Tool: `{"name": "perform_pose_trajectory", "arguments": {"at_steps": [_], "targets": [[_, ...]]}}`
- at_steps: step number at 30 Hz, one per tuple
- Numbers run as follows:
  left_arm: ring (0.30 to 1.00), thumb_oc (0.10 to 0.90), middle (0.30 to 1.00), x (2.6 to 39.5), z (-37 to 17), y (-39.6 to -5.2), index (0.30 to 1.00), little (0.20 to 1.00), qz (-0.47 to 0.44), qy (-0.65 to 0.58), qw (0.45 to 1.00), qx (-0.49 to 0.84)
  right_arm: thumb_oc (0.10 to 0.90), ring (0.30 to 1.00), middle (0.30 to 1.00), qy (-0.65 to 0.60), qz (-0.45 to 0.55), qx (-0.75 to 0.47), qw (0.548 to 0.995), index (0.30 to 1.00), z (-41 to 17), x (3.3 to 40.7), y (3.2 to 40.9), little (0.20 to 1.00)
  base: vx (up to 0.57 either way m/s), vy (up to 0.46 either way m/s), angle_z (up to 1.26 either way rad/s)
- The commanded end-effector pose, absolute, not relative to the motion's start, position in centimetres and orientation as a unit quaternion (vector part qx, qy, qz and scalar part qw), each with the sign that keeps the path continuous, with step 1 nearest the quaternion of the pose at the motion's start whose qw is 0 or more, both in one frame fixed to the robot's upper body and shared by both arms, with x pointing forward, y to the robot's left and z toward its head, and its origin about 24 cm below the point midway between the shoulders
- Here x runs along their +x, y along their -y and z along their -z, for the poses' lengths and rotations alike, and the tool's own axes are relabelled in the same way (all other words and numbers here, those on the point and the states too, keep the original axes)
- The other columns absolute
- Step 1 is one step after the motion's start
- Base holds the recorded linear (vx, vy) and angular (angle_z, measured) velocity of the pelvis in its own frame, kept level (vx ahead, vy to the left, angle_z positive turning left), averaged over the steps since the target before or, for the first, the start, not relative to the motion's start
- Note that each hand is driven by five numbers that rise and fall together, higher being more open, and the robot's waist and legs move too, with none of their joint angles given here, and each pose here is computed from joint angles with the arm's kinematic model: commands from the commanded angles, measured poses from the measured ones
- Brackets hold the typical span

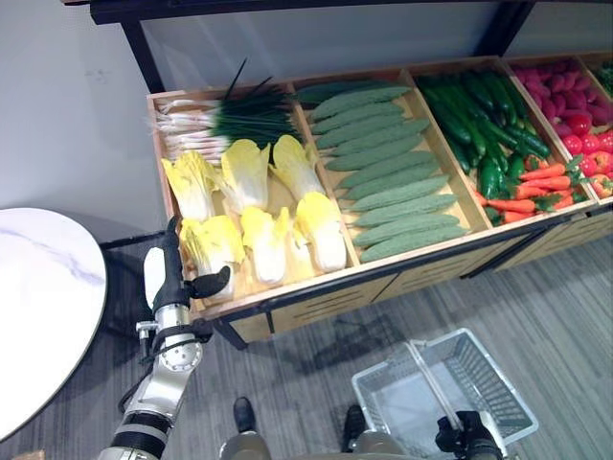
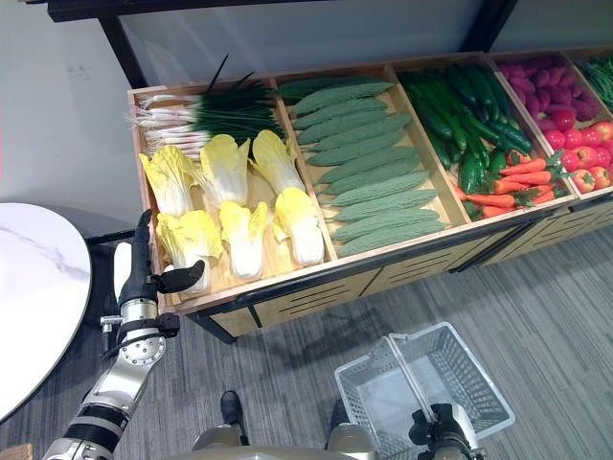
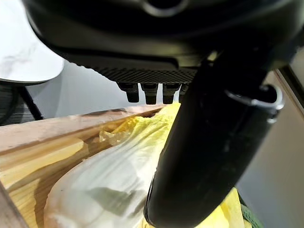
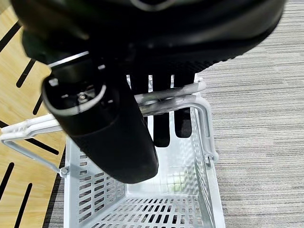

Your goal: Get the vegetables into the basket

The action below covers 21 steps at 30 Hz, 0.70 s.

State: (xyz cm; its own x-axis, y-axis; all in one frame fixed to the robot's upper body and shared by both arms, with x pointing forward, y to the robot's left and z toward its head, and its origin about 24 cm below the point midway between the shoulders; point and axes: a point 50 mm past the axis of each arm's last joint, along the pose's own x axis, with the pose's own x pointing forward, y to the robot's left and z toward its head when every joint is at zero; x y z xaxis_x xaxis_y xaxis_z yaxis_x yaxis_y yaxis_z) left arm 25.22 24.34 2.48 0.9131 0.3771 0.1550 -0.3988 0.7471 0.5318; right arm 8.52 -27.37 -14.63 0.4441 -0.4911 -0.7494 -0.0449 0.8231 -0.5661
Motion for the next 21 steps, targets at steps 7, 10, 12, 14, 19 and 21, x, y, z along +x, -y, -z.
{"name": "perform_pose_trajectory", "arguments": {"at_steps": [7,10,12,14,19,21], "targets": [[1.0,0.9,1.0,28.7,-7.6,-22.7,1.0,1.0,-0.199,0.147,0.925,0.288,0.4,0.3,0.3,-0.458,0.149,-0.292,0.826,0.3,13.5,11.2,28.2,0.3,0.0,-0.001,-0.01],[1.0,0.9,1.0,28.5,-5.9,-22.7,1.0,1.0,-0.217,0.101,0.937,0.255,0.4,0.3,0.3,-0.46,0.149,-0.293,0.825,0.3,13.5,11.3,28.0,0.3,0.0,-0.005,-0.02],[1.0,0.9,1.0,28.5,-5.6,-22.8,1.0,1.0,-0.221,0.09,0.94,0.245,0.4,0.3,0.3,-0.459,0.15,-0.294,0.825,0.3,13.5,11.3,28.1,0.3,0.0,0.0,0.0],[1.0,0.9,1.0,28.3,-4.6,-23.0,1.0,1.0,-0.218,0.062,0.943,0.245,0.4,0.3,0.3,-0.46,0.154,-0.296,0.823,0.3,13.4,11.3,28.3,0.3,0.01,-0.002,-0.02],[1.0,0.9,1.0,27.6,-2.3,-23.3,1.0,1.0,-0.224,0.004,0.947,0.23,0.4,0.3,0.3,-0.465,0.156,-0.299,0.819,0.3,13.4,11.1,28.6,0.3,0.0,0.0,0.0],[1.0,0.9,1.0,27.0,-0.6,-23.5,1.0,1.0,-0.239,-0.047,0.95,0.194,0.4,0.3,0.3,-0.468,0.157,-0.301,0.816,0.3,13.4,11.0,28.7,0.3,0.01,0.007,-0.02]]}}
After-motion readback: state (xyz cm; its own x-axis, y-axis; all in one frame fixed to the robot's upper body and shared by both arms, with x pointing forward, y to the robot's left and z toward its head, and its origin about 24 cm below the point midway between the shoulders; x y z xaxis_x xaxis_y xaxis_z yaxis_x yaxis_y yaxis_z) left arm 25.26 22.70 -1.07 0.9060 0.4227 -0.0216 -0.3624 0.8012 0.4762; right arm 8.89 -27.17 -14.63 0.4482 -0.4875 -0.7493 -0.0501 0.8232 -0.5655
